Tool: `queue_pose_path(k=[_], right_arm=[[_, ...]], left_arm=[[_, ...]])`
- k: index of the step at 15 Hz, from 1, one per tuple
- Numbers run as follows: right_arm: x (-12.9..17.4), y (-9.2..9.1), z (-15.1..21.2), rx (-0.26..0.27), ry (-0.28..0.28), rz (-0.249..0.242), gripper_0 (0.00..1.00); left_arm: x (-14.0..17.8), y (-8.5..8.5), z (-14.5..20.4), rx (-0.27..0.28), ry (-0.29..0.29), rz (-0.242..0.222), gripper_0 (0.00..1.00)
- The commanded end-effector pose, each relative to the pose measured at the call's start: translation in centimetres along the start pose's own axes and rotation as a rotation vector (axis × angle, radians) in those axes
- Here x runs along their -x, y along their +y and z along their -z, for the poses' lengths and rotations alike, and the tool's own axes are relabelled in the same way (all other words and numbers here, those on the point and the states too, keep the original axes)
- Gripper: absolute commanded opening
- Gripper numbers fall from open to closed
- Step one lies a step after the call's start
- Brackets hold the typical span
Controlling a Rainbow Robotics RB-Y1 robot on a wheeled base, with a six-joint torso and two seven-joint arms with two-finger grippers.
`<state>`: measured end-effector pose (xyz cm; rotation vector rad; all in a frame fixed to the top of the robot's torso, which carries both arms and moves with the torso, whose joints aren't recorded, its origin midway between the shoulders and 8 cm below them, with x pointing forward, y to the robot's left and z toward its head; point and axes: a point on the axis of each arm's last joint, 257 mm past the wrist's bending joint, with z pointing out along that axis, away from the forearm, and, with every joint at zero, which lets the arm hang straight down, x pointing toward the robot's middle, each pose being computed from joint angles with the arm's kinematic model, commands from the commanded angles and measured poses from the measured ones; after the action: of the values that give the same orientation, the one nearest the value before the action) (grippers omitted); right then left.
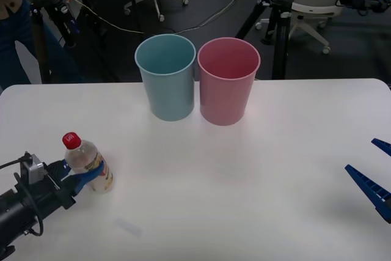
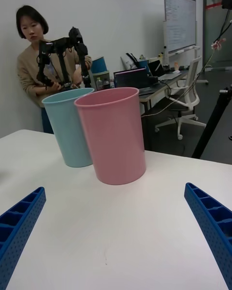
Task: Grasp the object on the table and drop it into the matching bin: aluminum can to the light blue bin, PET bottle to the pink bin.
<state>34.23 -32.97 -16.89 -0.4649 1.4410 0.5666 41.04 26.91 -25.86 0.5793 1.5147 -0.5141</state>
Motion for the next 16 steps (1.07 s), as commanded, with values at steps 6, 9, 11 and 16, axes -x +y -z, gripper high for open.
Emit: queue_pose_path(k=[6,9,11,16], right_arm=[[0.0,0.0,0.0,0.0,0.0,0.0,1.0],[0.0,0.0,0.0,0.0,0.0,0.0,1.0],[0.0,0.0,0.0,0.0,0.0,0.0,1.0],[0.0,0.0,0.0,0.0,0.0,0.0,1.0]], left_arm=[[2.4,-2.5,1.4,-0.04,-0.005,0.011,0.06],[3.5,-2.8,1.7,-0.049,-0.012,0.012,0.05],[4.5,-3.4,1.8,-0.068,-0.012,0.046,0.05],[9.0,-5.0,1.4,-0.13,-0.056,-0.046,0.01]])
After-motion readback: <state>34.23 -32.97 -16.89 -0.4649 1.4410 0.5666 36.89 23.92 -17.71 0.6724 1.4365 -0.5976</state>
